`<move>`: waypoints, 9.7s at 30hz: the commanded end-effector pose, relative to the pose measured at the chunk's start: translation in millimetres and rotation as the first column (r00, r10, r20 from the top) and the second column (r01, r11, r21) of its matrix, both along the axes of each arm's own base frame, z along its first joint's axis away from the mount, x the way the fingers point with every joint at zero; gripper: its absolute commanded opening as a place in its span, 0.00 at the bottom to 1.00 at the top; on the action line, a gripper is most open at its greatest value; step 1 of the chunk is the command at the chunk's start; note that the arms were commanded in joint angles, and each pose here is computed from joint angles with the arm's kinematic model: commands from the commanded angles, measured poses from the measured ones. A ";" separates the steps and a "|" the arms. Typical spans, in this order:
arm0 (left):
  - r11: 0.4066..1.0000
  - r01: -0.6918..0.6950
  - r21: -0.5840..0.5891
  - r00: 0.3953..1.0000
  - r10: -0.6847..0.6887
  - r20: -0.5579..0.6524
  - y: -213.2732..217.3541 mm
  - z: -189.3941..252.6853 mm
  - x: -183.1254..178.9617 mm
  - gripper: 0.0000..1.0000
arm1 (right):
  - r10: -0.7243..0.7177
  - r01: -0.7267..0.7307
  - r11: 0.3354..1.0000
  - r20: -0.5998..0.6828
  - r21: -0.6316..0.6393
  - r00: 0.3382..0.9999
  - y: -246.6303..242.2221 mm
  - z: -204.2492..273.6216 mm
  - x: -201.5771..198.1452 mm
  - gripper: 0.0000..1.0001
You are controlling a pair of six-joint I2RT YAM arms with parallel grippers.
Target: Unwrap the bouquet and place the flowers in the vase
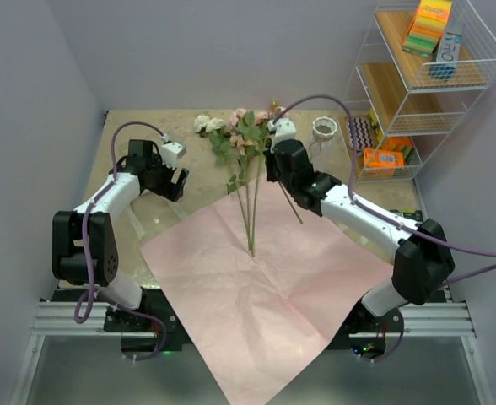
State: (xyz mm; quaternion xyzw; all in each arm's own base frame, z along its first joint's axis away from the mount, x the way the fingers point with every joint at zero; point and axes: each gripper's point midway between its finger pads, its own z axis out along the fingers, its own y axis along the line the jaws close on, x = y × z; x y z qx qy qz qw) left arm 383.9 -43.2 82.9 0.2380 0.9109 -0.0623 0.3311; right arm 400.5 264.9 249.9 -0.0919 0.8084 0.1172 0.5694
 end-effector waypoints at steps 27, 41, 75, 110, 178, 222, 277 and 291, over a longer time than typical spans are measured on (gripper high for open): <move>1.000 0.017 -0.012 0.998 -0.016 0.060 3.5 15.4 0.8 0.91 | 0.032 -0.074 0.981 -0.228 -0.178 0.973 42.7 -140.4 17.7 0.49; 1.000 0.015 -0.026 0.999 -0.014 0.035 2.3 8.8 2.9 0.90 | 0.106 -0.171 0.964 -0.294 -0.204 0.950 68.2 -154.9 29.5 0.45; 1.000 0.022 -0.019 0.998 -0.021 0.061 5.6 29.3 6.8 0.89 | 0.138 -0.186 0.974 -0.311 -0.131 0.940 73.8 -152.6 50.5 0.00; 0.999 0.021 -0.026 0.999 -0.020 0.027 14.4 16.9 4.8 0.89 | -0.381 0.332 0.911 0.810 0.245 0.447 -116.2 344.2 59.2 0.00; 0.997 -0.071 -0.015 0.990 0.073 0.122 26.4 54.2 8.6 0.87 | 0.214 -0.202 0.977 0.284 -0.073 0.935 -1.7 127.3 37.9 0.76; 1.000 -0.019 0.024 0.983 0.014 0.181 29.0 52.7 8.2 0.99 | -0.170 0.121 0.963 -0.196 -0.240 0.966 23.6 -195.4 113.9 0.51; 1.000 0.004 0.015 0.982 -0.007 0.187 25.7 65.9 6.5 0.98 | 0.190 -0.225 0.970 0.287 0.095 0.939 54.4 65.4 54.2 0.00; 1.000 0.016 -0.010 0.980 -0.014 0.197 20.9 74.7 9.6 0.99 | 0.098 -0.202 0.975 0.637 0.091 0.765 20.7 225.8 -8.4 0.00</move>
